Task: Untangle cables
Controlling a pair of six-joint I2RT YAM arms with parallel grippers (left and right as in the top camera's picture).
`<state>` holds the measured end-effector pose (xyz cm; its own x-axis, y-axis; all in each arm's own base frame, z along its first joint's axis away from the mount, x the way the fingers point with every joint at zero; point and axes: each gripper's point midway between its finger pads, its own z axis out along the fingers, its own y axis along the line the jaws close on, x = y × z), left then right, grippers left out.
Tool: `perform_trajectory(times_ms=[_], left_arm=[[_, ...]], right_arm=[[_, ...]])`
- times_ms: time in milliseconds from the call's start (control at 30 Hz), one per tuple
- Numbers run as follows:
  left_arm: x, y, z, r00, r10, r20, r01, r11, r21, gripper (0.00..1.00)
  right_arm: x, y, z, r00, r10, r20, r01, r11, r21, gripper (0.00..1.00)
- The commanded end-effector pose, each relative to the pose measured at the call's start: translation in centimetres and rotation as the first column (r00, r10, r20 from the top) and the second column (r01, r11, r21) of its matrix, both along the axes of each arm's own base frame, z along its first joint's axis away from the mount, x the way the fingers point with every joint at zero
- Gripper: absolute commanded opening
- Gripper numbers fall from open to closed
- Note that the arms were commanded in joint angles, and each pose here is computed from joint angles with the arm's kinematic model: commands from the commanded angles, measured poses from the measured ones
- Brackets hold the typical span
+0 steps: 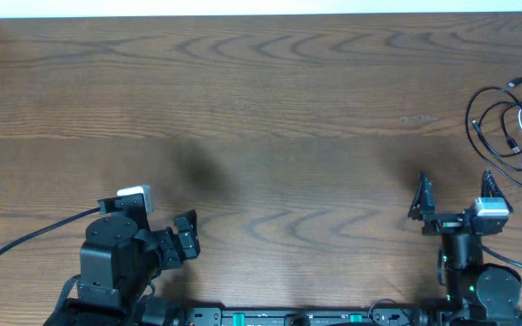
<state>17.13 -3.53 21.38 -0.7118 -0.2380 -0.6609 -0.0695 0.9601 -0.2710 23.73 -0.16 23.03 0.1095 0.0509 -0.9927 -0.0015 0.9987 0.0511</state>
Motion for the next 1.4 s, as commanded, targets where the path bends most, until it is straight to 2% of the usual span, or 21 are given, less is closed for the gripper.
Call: perform_trajectory(times_ms=[0, 200, 400, 867, 1000, 1367], left_arm=[[0.0, 0.1, -0.1, 1.0, -0.003, 0.002, 0.003, 1.0, 0.016, 0.97], [0.0, 0.1, -0.1, 1.0, -0.003, 0.002, 0.003, 1.0, 0.016, 0.98], [0.0, 0.1, -0.1, 1.0, -0.003, 0.002, 0.003, 1.0, 0.016, 0.98], [0.0, 0.1, -0.1, 1.0, -0.003, 0.002, 0.003, 1.0, 0.016, 0.98], [0.0, 0.1, -0.1, 1.0, -0.003, 0.002, 0.003, 1.0, 0.016, 0.98], [0.0, 0.1, -0.1, 1.0, -0.003, 0.002, 0.003, 1.0, 0.016, 0.98]], right_arm=[[0.4, -0.6, -1.5, 1.0, -0.027, -0.011, 0.027, 0.998, 0.063, 0.99], [0.9, -0.9, -5.3, 0.995, -0.034, -0.098, 0.051, 0.983, 0.177, 0.99], [0.9, -1.0, -6.9, 0.986, -0.038, -0.162, 0.068, 0.981, 0.18, 0.99], [0.9, 0.4, -7.4, 0.983, 0.033, -0.182, -0.02, 0.997, 0.073, 0.99], [0.9, 0.8, -7.3, 0.982, 0.056, -0.179, -0.056, 0.998, 0.004, 0.99], [0.9, 0.6, -7.3, 0.983, 0.041, -0.179, -0.05, 0.998, -0.046, 0.99]])
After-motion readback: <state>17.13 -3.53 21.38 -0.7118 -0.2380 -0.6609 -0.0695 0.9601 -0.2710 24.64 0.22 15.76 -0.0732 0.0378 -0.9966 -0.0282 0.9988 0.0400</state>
